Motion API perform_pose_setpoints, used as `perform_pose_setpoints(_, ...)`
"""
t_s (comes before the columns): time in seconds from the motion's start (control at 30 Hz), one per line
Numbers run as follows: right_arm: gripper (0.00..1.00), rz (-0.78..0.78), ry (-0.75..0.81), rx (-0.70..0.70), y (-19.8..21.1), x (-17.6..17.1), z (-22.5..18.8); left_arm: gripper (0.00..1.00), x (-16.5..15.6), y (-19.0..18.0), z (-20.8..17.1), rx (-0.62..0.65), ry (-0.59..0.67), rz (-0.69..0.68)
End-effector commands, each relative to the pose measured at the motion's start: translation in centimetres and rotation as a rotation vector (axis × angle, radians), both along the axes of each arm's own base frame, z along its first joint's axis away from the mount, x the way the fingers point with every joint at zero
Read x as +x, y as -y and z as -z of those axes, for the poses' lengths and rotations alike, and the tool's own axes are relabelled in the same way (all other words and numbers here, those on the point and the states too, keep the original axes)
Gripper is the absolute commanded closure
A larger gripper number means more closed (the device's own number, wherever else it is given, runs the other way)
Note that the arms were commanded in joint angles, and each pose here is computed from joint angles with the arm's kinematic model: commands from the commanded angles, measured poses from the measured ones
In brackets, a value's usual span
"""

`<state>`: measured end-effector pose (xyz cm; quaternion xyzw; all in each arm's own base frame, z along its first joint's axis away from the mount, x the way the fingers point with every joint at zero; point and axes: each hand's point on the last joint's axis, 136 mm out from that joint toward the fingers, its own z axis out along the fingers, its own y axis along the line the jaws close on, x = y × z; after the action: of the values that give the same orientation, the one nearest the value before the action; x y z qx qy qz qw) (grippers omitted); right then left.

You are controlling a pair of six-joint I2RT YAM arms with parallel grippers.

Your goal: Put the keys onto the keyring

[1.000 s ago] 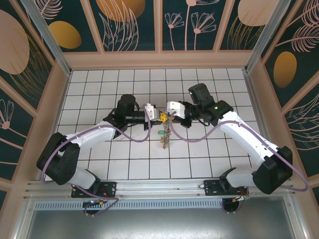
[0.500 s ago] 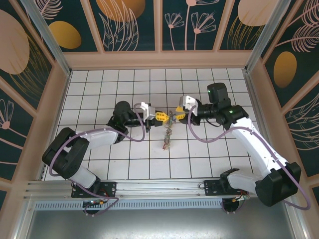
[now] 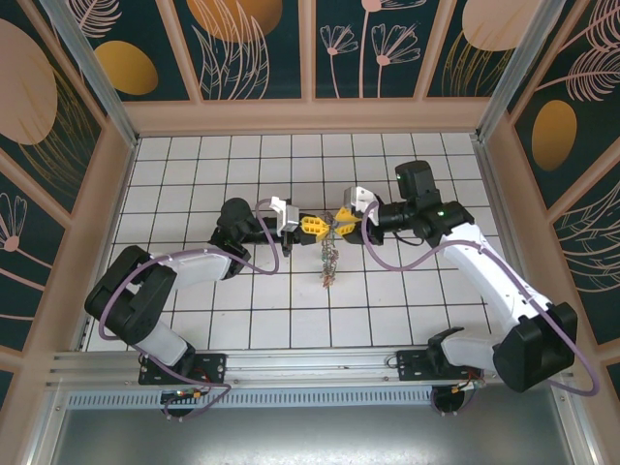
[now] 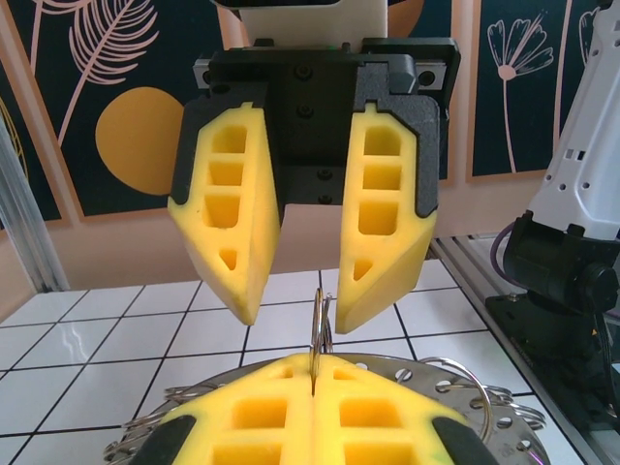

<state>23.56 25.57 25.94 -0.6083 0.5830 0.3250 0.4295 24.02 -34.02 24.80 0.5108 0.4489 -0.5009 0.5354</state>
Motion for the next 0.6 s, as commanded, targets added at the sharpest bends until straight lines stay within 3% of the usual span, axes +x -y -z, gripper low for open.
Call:
perform_pose_setpoints(0.0, 0.68, -0.050, -0.009, 0.025, -0.9, -0.6, 0.1, 1.00, -0.4, 0.1, -1.7, -0.049, 0.060, 0.022)
perform_pose_setpoints(0.17, 0.70, -0.063, -0.020, 0.014, -1.4, -0.8, 0.7, 1.00, -0.2, 0.2, -1.9, -0.053, 0.058, 0.021)
perform_pose_setpoints(0.33, 0.99, -0.060, -0.005, 0.000, -1.4, -0.5, 1.0, 1.00, -0.1, 0.4, -1.8, -0.049, 0.050, 0.024)
perform_pose_setpoints(0.4, 1.00, -0.049, 0.007, -0.011, -1.3, -0.3, 1.0, 1.00, 0.0, 0.4, -1.7, -0.042, 0.033, 0.022)
perform_pose_setpoints(0.5, 1.00, -0.031, 0.026, -0.043, -1.0, 0.0, 1.2, 0.75, 0.2, 0.5, -0.9, 0.010, 0.023, 0.009)
perform_pose_setpoints(0.57, 1.00, -0.015, 0.036, -0.074, -0.6, 0.2, 1.4, 0.68, 0.1, 0.4, 0.3, 0.086, 0.058, 0.004)
